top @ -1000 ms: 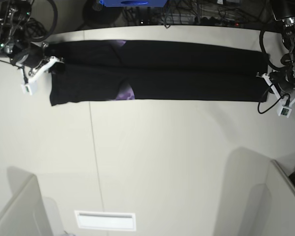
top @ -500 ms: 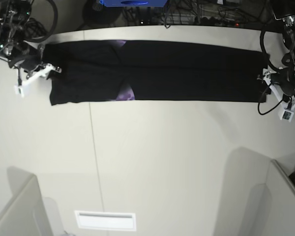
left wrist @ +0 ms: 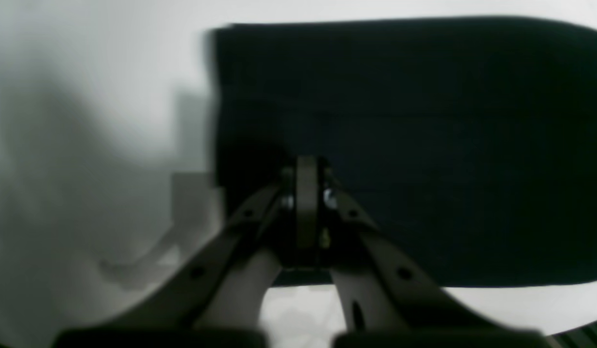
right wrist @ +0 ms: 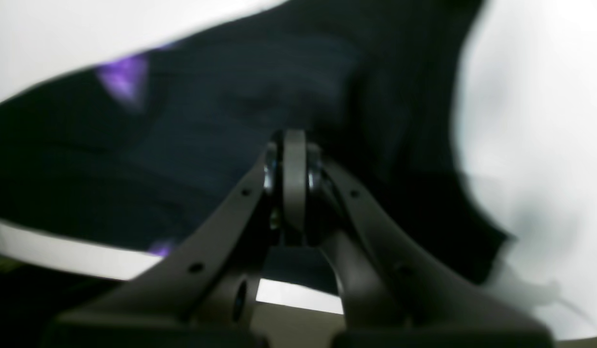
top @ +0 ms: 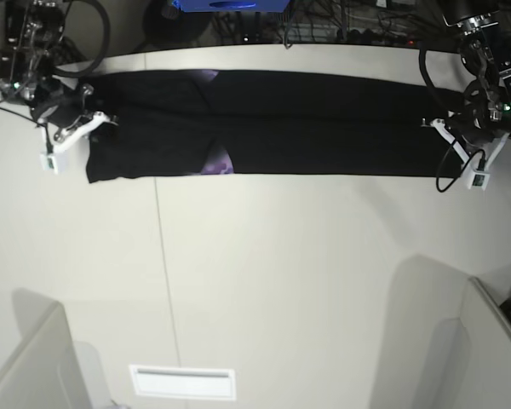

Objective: Fold the T-shirt properly
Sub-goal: 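Release the hem on the collar edge and raise both grippers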

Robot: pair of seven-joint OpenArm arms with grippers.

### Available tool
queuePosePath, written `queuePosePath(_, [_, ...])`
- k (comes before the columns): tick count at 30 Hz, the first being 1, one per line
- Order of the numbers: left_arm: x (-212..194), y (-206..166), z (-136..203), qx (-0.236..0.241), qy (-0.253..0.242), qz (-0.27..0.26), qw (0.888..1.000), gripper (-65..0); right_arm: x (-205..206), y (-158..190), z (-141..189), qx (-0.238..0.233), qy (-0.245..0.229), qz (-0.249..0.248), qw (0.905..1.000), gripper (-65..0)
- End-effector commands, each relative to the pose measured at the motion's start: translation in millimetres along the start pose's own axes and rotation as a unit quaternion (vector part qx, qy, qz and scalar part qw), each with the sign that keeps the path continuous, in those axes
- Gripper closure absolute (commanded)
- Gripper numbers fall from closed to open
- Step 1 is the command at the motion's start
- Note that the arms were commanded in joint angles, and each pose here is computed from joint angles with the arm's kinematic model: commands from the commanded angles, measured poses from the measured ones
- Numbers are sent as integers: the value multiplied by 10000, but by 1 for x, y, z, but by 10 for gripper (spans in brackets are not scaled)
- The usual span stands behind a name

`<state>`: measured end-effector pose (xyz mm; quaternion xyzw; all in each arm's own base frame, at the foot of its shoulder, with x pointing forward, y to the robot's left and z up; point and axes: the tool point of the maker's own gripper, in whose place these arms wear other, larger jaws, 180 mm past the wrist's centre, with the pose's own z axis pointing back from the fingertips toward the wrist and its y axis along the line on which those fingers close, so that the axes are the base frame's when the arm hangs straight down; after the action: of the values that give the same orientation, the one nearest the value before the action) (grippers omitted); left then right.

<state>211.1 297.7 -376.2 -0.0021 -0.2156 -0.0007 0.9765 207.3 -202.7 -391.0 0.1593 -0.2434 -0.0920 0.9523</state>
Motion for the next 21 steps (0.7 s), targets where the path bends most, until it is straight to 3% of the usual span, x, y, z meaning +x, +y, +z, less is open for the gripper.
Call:
queuePosePath(1, [9,3,2,25,-124,-30,9999,0,8,-2,0,-41,-125,97,9999,0])
queuePosePath(7, [-6,8,-23,44,-14,336,9994,0,-2,-21,-20,-249,190,-50,9995,0])
queuePosePath(13, [-26,-3,-54,39,316,78,9995,0,2,-37,-34,-393,311,-253,9984,0])
queuePosePath(21, [5,-11,-73,-150,128,285,9994,0,34,-67,-54,-917,57,-247,9955,0])
